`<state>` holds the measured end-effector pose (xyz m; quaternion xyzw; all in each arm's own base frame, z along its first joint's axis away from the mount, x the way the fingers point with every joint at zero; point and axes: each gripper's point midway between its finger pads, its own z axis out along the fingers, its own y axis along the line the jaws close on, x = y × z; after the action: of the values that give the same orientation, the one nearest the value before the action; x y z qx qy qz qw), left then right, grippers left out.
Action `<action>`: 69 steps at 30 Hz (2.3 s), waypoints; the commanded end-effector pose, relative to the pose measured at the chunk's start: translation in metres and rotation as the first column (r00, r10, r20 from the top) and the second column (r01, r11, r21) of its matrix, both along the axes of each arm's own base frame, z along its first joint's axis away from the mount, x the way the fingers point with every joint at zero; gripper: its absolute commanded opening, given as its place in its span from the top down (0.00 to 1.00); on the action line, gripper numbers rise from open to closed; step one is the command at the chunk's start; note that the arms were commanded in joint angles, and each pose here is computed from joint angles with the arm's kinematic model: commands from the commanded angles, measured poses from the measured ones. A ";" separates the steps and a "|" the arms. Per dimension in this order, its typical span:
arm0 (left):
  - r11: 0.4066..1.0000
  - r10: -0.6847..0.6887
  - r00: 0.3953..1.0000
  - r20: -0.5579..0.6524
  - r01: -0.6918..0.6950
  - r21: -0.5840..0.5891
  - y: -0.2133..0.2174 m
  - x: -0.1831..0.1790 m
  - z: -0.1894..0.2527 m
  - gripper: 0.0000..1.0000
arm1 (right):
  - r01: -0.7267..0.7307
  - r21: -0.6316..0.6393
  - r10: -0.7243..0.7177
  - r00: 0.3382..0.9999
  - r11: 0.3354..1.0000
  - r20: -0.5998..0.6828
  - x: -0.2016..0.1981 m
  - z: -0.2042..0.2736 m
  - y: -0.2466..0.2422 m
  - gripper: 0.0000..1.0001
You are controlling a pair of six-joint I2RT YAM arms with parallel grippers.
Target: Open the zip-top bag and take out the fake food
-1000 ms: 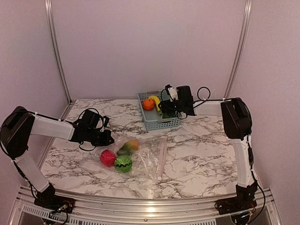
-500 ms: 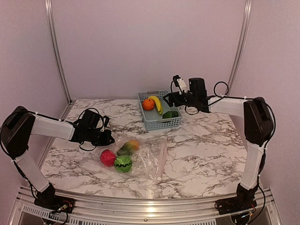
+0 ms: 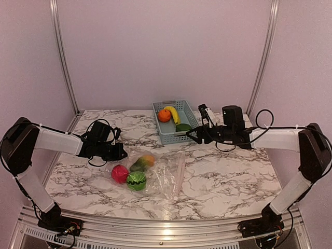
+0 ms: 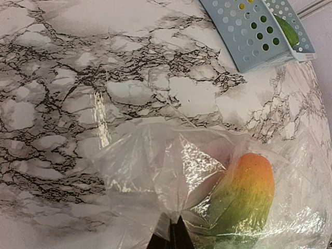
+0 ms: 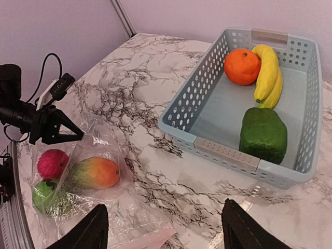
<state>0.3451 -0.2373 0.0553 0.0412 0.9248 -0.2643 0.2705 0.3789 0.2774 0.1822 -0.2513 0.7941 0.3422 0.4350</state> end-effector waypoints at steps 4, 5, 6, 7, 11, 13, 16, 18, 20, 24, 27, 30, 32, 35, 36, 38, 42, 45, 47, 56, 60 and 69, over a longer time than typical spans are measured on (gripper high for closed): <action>1.000 0.005 1.000 -0.001 -0.005 -0.006 0.000 0.002 -0.003 1.00 | -0.138 0.009 0.138 0.984 0.990 -0.111 -0.078 -0.031 0.015 0.38; 1.000 0.005 1.000 0.001 -0.005 -0.007 0.000 0.002 -0.002 1.00 | -0.144 0.008 0.144 0.982 0.989 -0.125 -0.085 -0.037 0.015 0.41; 1.000 0.004 1.000 -0.001 -0.004 -0.008 -0.001 0.002 -0.002 1.00 | -0.156 0.008 0.155 0.978 0.988 -0.140 -0.093 -0.043 0.015 0.43; 1.000 0.005 1.000 -0.003 -0.005 -0.007 0.000 0.002 -0.003 1.00 | -0.163 0.005 0.161 0.975 0.987 -0.153 -0.099 -0.048 0.015 0.46; 1.000 0.001 1.000 -0.011 -0.002 -0.014 -0.001 0.000 -0.005 1.00 | -0.199 0.027 0.200 0.960 0.980 -0.198 -0.122 -0.067 0.021 0.57; 1.000 0.000 1.000 -0.016 0.000 -0.014 -0.001 -0.001 -0.007 1.00 | -0.220 0.032 0.221 0.952 0.975 -0.211 -0.129 -0.074 0.029 0.59; 1.000 -0.002 1.000 -0.018 0.001 -0.012 0.000 -0.003 -0.007 1.00 | -0.249 0.036 0.251 0.941 0.968 -0.229 -0.138 -0.087 0.042 0.63; 1.000 -0.001 1.000 -0.018 0.001 -0.011 0.000 -0.003 -0.007 1.00 | -0.263 0.039 0.265 0.934 0.964 -0.241 -0.142 -0.096 0.050 0.64; 1.000 -0.001 1.000 -0.017 0.001 -0.012 0.001 -0.004 -0.007 1.00 | -0.274 0.038 0.275 0.928 0.961 -0.252 -0.145 -0.105 0.056 0.65; 1.000 -0.001 1.000 -0.016 0.001 -0.013 0.000 -0.004 -0.006 1.00 | -0.279 0.039 0.279 0.924 0.960 -0.262 -0.143 -0.119 0.065 0.68; 1.000 -0.003 1.000 -0.019 0.003 -0.011 0.000 -0.004 -0.007 1.00 | -0.279 0.043 0.281 0.924 0.959 -0.260 -0.141 -0.124 0.069 0.71; 1.000 -0.006 1.000 -0.023 0.006 -0.007 0.001 -0.005 -0.009 1.00 | -0.275 0.061 0.282 0.925 0.959 -0.254 -0.140 -0.124 0.071 0.71; 1.000 -0.008 1.000 -0.024 0.008 -0.007 0.001 -0.006 -0.010 1.00 | -0.278 0.084 0.291 0.926 0.957 -0.242 -0.138 -0.121 0.075 0.71; 1.000 -0.014 1.000 -0.026 0.013 -0.016 -0.001 -0.007 -0.012 1.00 | -0.292 0.129 0.314 0.923 0.948 -0.223 -0.134 -0.118 0.086 0.71; 1.000 -0.016 1.000 -0.026 0.015 -0.020 -0.002 -0.006 -0.012 1.00 | -0.300 0.143 0.325 0.921 0.943 -0.214 -0.132 -0.117 0.092 0.71; 0.999 -0.022 0.999 -0.028 0.021 -0.031 -0.004 -0.007 -0.011 1.00 | -0.317 0.156 0.344 0.915 0.936 -0.209 -0.129 -0.121 0.103 0.71; 0.999 -0.029 0.999 -0.032 0.028 -0.046 -0.007 -0.007 -0.012 1.00 | -0.359 0.193 0.394 0.898 0.913 -0.194 -0.129 -0.126 0.126 0.71; 0.998 -0.033 0.999 -0.037 0.031 -0.054 -0.008 -0.008 -0.014 1.00 | -0.369 0.210 0.406 0.898 0.905 -0.171 -0.128 -0.127 0.139 0.69; 0.998 -0.038 0.998 -0.044 0.035 -0.061 -0.010 -0.009 -0.016 1.00 | -0.373 0.214 0.407 0.901 0.903 -0.150 -0.126 -0.126 0.147 0.68; 0.991 -0.097 0.994 -0.054 0.091 -0.102 -0.026 -0.017 -0.019 1.00 | -0.304 0.202 0.335 0.932 0.931 -0.142 -0.105 -0.125 0.166 0.46; 0.983 -0.147 0.988 -0.054 0.139 -0.120 -0.037 -0.029 -0.020 1.00 | -0.260 0.189 0.292 0.941 0.947 -0.171 -0.095 -0.127 0.167 0.32; 0.938 -0.305 0.952 -0.031 0.295 -0.184 -0.082 -0.058 -0.015 1.00 | -0.218 0.180 0.256 0.938 0.959 -0.232 -0.087 -0.134 0.172 0.26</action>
<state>0.3062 -0.2954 0.0427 0.1096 0.9014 -0.3543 0.2234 0.2867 0.4443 0.0612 -0.2838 0.7597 0.4903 0.3192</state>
